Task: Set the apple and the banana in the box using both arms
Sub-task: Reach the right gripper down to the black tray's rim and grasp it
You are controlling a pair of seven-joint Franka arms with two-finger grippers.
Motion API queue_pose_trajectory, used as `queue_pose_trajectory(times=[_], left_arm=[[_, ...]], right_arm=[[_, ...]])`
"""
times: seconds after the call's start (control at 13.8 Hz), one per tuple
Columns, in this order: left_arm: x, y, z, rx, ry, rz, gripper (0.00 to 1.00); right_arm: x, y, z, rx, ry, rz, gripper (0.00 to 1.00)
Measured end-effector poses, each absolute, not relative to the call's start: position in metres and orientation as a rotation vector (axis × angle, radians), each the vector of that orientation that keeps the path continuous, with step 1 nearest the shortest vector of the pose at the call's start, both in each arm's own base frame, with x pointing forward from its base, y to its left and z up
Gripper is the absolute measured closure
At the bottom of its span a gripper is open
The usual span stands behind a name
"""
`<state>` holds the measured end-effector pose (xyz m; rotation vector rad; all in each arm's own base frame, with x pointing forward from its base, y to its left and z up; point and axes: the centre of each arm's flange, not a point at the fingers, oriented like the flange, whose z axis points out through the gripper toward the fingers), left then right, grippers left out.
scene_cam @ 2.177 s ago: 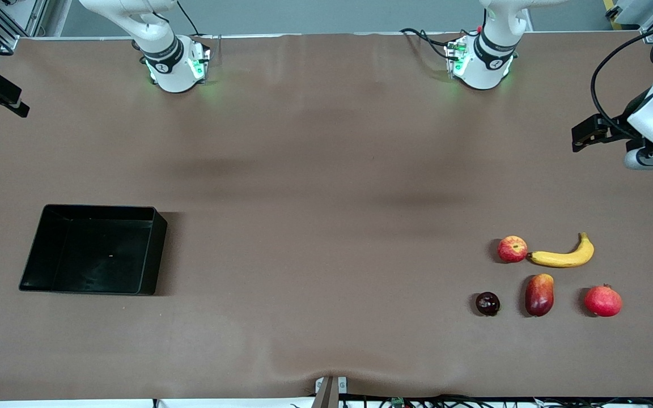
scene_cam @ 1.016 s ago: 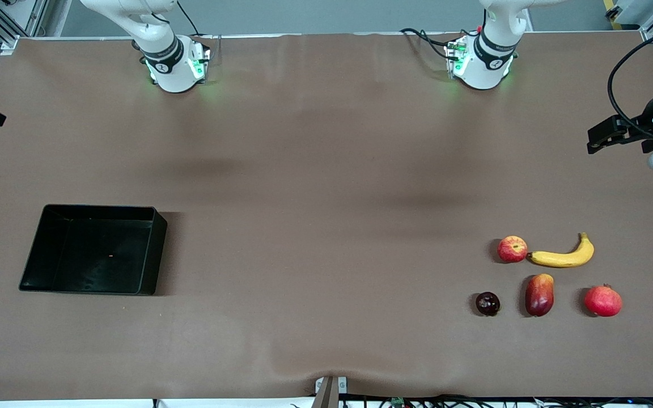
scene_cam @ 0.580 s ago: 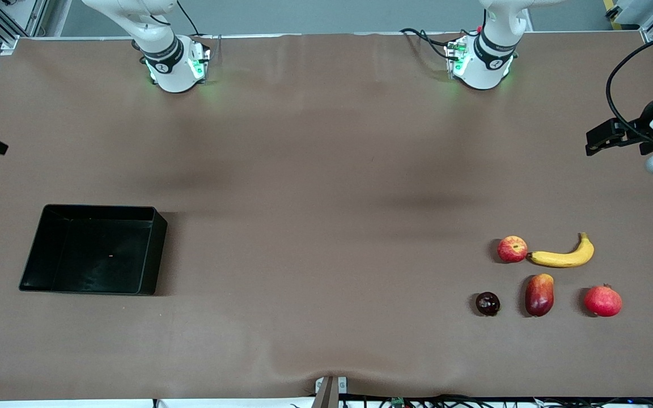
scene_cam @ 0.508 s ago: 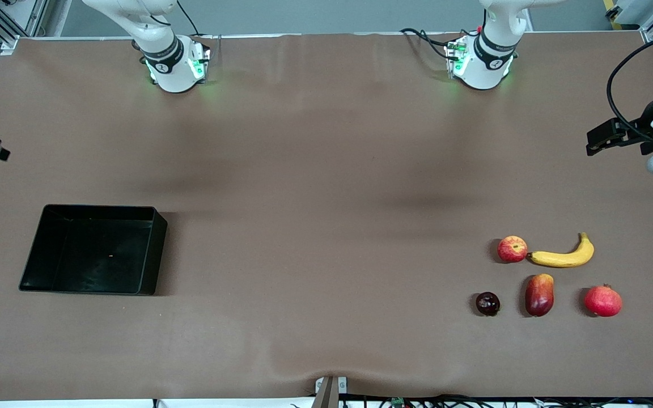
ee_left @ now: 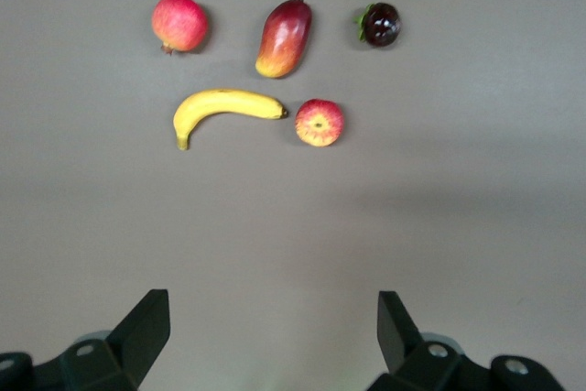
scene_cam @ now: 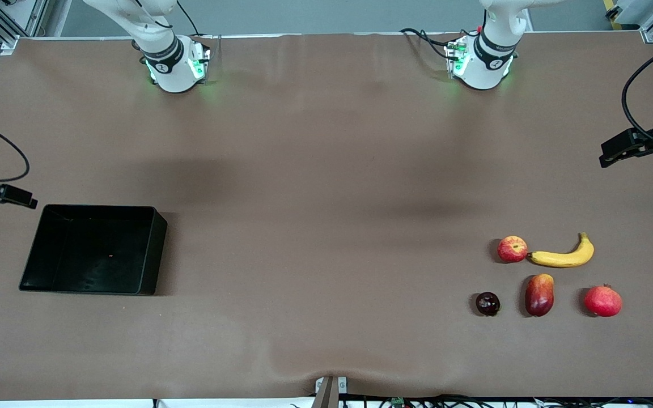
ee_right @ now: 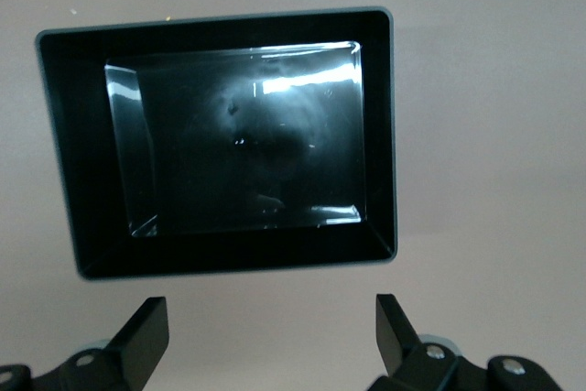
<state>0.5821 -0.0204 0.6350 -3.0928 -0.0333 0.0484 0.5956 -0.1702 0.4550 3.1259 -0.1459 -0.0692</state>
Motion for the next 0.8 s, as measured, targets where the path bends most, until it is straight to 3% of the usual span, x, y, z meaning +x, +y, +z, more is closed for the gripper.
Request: queue_pose_trajectory(times=[0.58, 0.8], left_arm=[[0.601, -0.014, 0.601, -3.14, -0.05, 0.139, 0.0], [0.601, -0.026, 0.603, -3.141, -0.019, 0.135, 0.0]], right_arm=[[0.631, -0.244, 0.34, 3.125, -0.038, -0.111, 0.0], [0.637, -0.263, 0.305, 3.104, -0.046, -0.051, 0.0]])
